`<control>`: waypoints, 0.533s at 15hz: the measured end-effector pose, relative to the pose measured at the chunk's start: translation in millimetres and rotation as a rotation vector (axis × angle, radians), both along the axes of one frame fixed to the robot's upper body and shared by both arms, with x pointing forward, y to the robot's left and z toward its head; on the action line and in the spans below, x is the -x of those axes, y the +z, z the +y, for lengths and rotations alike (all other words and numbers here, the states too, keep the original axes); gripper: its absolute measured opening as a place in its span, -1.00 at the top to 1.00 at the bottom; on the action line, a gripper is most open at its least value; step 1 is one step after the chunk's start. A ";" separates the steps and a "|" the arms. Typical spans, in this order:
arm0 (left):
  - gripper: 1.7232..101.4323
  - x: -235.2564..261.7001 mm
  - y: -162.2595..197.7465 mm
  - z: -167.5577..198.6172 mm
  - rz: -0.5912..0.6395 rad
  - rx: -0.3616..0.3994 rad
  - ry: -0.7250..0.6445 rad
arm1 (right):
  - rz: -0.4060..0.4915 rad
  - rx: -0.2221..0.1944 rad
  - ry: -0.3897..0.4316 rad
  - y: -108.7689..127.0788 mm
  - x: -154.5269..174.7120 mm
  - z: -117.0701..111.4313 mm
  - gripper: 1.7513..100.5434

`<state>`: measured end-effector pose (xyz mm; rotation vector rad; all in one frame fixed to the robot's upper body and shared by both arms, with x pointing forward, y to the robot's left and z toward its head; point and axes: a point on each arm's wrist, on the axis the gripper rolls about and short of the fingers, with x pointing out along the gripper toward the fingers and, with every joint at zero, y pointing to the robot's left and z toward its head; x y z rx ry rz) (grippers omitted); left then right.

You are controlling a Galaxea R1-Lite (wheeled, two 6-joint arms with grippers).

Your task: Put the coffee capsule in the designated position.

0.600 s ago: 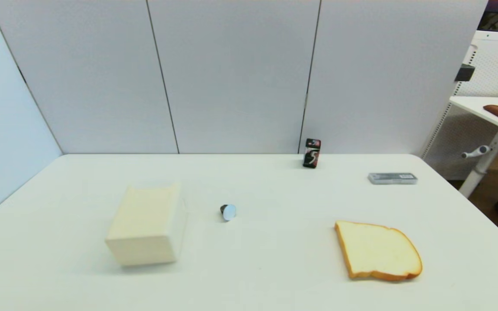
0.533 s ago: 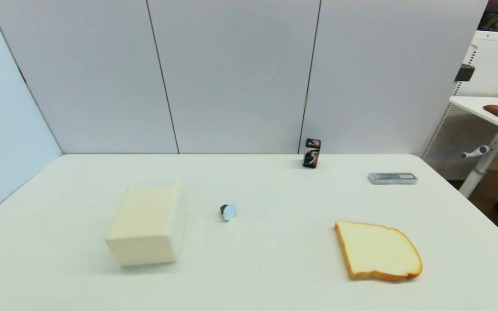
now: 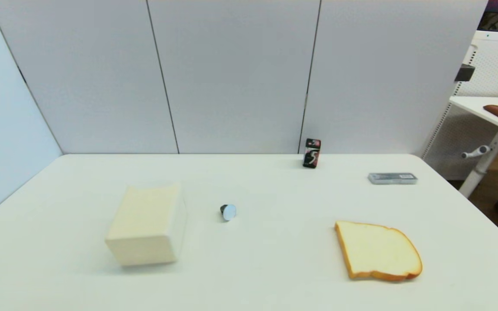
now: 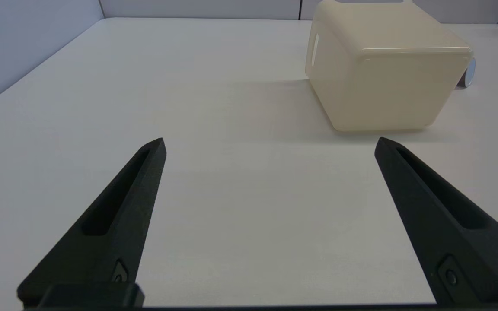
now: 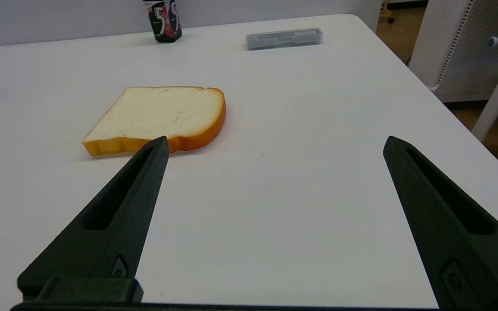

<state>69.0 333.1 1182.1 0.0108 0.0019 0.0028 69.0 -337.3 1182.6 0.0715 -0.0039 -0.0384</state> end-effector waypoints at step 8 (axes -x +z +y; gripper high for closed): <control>-0.93 0.0 0.0 0.1 0.000 0.001 0.004 | 0.000 0.000 0.000 0.0 0.0 0.0 -0.95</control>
